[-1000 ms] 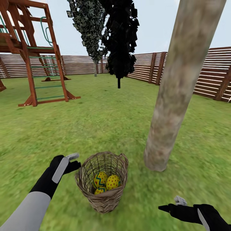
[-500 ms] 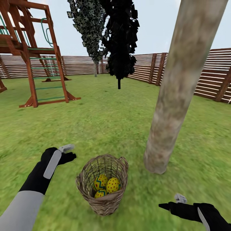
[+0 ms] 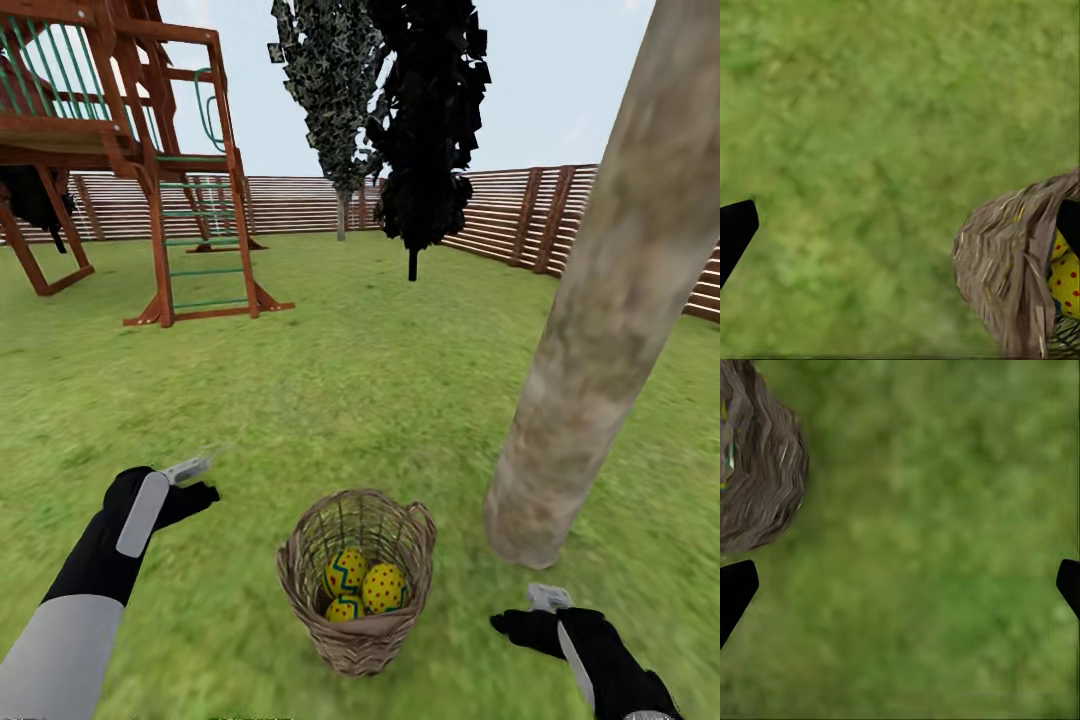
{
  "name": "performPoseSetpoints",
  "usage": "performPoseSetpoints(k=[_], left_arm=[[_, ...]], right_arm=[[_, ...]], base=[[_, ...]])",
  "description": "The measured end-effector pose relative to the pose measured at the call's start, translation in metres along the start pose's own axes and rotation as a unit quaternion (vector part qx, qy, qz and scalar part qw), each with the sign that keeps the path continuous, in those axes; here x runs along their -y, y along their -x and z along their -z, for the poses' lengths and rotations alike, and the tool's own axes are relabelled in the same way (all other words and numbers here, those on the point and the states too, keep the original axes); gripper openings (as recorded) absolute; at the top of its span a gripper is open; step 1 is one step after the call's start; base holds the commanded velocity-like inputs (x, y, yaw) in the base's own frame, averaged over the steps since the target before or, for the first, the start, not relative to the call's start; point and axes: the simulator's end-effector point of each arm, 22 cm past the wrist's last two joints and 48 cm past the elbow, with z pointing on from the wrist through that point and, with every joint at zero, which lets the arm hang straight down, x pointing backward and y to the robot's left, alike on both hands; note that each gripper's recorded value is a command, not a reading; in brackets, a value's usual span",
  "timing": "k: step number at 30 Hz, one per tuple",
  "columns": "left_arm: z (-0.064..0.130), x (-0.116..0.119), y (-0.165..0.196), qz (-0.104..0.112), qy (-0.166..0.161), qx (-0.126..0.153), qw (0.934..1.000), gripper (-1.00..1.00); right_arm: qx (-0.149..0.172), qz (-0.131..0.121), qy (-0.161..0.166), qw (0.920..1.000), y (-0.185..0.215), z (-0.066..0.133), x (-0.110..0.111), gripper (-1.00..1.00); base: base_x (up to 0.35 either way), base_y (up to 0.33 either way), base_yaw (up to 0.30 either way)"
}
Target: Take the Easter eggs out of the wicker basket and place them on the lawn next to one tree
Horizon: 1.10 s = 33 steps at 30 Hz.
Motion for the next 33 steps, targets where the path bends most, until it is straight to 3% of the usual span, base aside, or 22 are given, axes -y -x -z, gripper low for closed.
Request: performPoseSetpoints(k=[3,7,11,15,19,33], left_arm=[[0.002,0.001,0.0,0.0,0.001,-0.006,1.0,1.0],[0.006,0.002,0.004,0.0,0.003,-0.009,1.0,1.0],[0.011,0.007,0.007,-0.002,0.001,-0.011,0.9999,1.0],[0.017,0.011,0.01,-0.003,0.0,-0.013,0.9999,1.0],[0.019,0.011,0.012,-0.003,0.0,-0.012,0.9999,1.0],[0.031,0.013,0.023,-0.001,0.001,-0.012,0.9999,1.0]], right_arm=[[0.022,0.007,0.003,0.9997,0.028,0.013,-0.021,1.0],[0.029,0.002,0.019,0.9994,0.058,0.035,-0.066,1.0],[0.037,0.01,-0.003,0.9993,0.089,0.067,-0.084,1.0],[0.041,0.039,0.002,0.9984,0.11,0.094,-0.12,1.0],[0.066,0.041,-0.004,0.997,0.133,0.116,-0.118,1.0],[0.069,0.045,0.005,0.9966,0.144,0.132,-0.13,1.0]], base=[[0.0,0.0,0.289],[0.0,0.0,0.289],[0.0,0.0,0.289],[0.0,0.0,0.221],[0.0,0.0,0.031],[0.0,0.0,0.0]])
